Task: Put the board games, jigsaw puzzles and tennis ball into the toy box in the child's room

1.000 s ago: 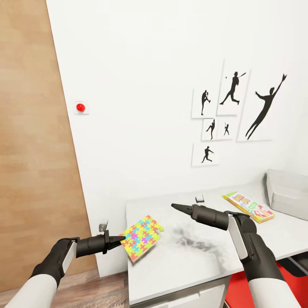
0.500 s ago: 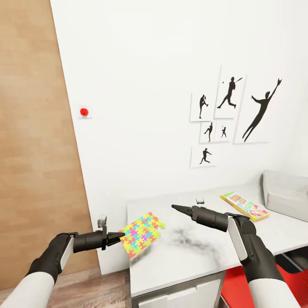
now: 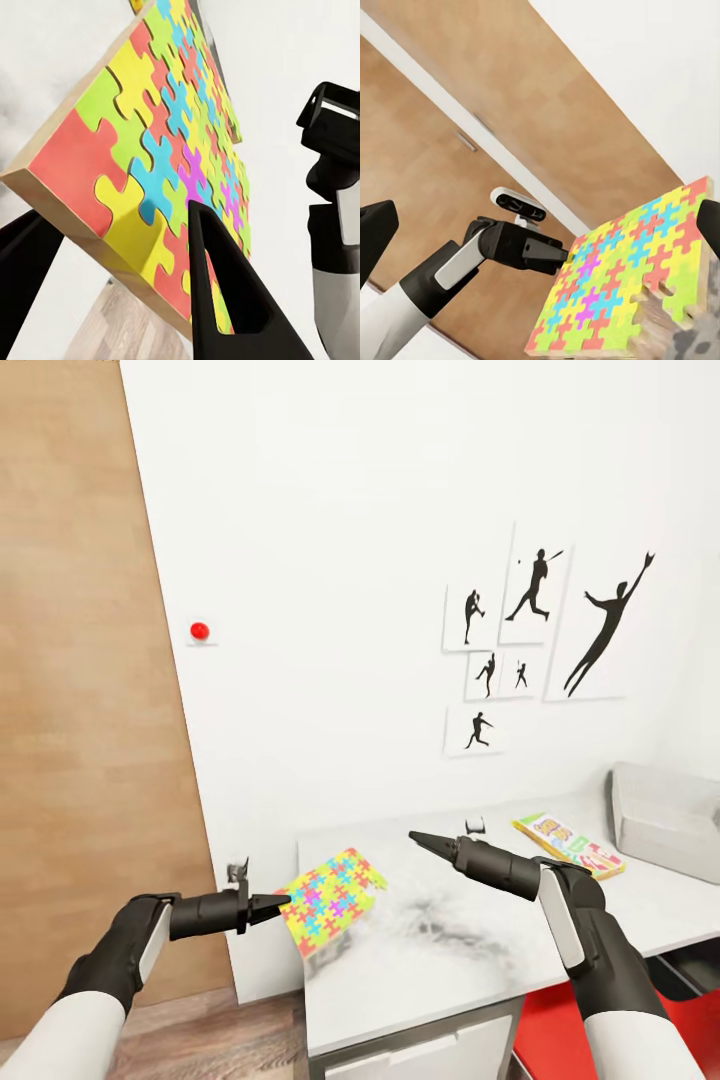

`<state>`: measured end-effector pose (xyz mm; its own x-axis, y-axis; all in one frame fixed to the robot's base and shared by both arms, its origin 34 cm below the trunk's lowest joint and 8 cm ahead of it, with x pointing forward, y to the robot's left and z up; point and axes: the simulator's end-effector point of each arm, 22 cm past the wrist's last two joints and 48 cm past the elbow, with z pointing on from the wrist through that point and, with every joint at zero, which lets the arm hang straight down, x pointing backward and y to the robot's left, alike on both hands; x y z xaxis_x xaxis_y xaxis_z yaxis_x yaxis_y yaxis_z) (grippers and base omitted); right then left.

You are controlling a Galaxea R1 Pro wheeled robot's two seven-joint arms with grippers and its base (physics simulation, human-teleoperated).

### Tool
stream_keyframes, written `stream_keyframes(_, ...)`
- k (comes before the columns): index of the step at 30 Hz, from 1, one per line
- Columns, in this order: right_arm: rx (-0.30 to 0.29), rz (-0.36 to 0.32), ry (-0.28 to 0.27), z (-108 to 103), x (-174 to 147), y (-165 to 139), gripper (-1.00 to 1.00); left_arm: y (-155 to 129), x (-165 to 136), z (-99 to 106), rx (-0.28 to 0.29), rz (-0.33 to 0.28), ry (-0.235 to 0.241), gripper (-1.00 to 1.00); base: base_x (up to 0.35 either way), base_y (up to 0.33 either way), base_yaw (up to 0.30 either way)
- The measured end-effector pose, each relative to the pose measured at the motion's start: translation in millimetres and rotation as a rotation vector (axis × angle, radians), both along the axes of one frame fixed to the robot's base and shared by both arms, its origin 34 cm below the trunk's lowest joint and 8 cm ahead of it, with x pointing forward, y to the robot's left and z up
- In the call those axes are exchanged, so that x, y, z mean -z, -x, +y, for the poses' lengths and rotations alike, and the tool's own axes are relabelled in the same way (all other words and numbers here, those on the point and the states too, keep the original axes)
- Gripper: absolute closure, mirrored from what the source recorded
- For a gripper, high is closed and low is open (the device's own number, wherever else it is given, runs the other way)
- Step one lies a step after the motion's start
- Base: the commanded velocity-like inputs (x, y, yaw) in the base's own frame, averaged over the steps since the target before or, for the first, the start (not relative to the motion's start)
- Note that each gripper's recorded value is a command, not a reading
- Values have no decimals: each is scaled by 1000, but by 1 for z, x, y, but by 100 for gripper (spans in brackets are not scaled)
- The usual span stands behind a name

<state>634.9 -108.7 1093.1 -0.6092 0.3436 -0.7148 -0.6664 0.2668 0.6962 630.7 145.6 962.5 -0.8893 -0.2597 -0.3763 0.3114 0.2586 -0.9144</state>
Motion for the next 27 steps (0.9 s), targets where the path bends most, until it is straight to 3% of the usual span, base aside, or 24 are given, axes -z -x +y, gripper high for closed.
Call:
stream_keyframes(18, 0, -5, -2, 0, -28, 3, -100, 2, -28, 3, -3, -6, -5, 100, 0, 0, -3)
stream_keyframes(27, 0, -19, -2, 1, -46, 7, -100, 3, -47, 8, -9, -24, -12, 100, -34, 0, -125)
